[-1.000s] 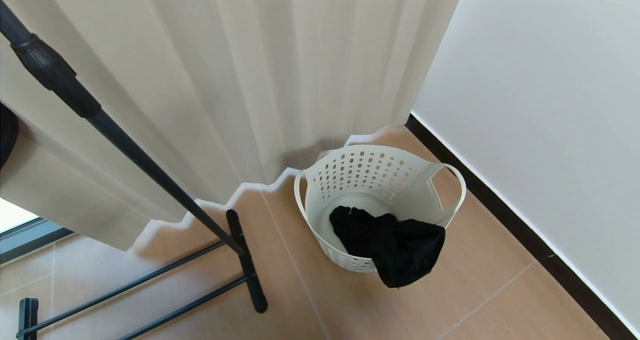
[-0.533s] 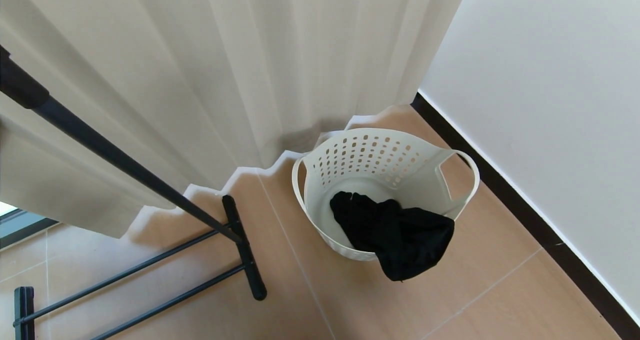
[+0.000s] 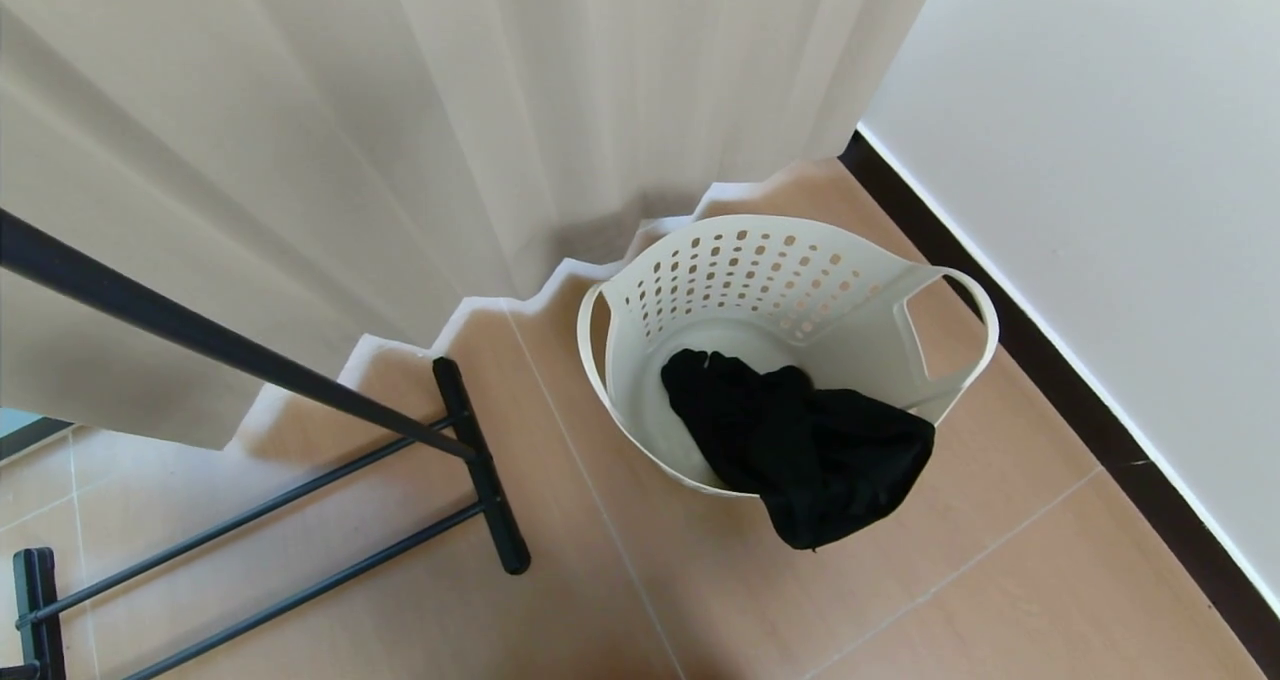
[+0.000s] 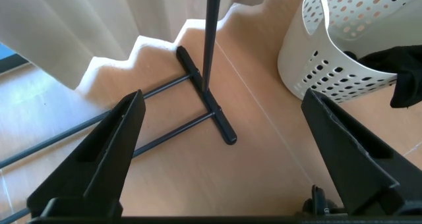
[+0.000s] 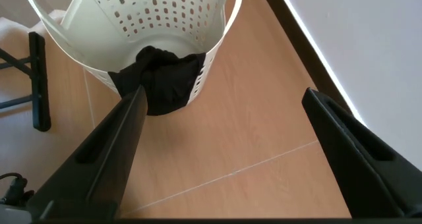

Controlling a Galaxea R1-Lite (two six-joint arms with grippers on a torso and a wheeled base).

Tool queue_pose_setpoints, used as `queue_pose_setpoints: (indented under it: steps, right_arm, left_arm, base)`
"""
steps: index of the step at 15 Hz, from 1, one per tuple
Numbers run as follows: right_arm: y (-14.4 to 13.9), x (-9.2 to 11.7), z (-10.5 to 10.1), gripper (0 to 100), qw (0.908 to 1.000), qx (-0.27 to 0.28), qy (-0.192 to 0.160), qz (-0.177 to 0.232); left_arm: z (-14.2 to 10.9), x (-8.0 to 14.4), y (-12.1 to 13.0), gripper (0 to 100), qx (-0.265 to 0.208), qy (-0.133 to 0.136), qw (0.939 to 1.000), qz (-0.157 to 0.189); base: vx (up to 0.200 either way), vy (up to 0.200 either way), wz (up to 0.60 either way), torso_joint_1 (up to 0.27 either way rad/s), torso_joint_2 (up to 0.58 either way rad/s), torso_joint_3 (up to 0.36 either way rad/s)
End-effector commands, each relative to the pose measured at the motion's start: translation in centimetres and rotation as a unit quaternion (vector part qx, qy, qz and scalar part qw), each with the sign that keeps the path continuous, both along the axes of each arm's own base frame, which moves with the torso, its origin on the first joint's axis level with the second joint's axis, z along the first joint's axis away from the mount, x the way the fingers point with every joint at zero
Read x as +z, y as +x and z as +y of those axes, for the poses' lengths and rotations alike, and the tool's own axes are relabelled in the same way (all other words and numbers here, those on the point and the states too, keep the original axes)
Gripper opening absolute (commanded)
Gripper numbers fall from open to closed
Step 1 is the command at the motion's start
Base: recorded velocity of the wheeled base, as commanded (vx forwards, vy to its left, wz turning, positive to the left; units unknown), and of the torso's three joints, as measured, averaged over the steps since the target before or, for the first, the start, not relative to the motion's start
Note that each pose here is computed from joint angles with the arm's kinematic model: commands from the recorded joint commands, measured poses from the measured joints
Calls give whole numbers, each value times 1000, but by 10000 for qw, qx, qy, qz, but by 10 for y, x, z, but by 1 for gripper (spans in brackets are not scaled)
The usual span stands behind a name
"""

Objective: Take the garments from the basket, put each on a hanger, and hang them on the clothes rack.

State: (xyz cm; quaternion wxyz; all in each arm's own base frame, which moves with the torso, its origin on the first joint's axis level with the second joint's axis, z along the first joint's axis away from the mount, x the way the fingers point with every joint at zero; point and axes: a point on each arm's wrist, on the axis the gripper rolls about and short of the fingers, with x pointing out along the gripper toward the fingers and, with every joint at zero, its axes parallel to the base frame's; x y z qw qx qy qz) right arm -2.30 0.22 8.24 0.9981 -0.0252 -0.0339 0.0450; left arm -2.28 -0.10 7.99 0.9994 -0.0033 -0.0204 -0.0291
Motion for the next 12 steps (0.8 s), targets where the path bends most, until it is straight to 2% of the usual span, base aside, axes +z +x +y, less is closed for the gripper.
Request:
queue_pose_setpoints:
  steps: [1, 8, 12]
  right_arm:
    - [0, 0, 0, 100, 10000, 1, -9, 6]
    - [0, 0, 0, 100, 10000, 1, -9, 6]
    - [0, 0, 0, 100, 10000, 1, -17, 13]
  left_arm:
    - [0, 0, 0, 100, -1, -1, 10000, 6]
    - [0, 0, 0, 100, -1, -1, 10000, -2]
    - [0, 0, 0, 100, 15, 14, 10000, -10]
  base:
    - [0, 0, 0, 2, 2, -198]
    - [0, 0, 0, 2, 2, -193]
    - [0, 0, 0, 1, -2, -41]
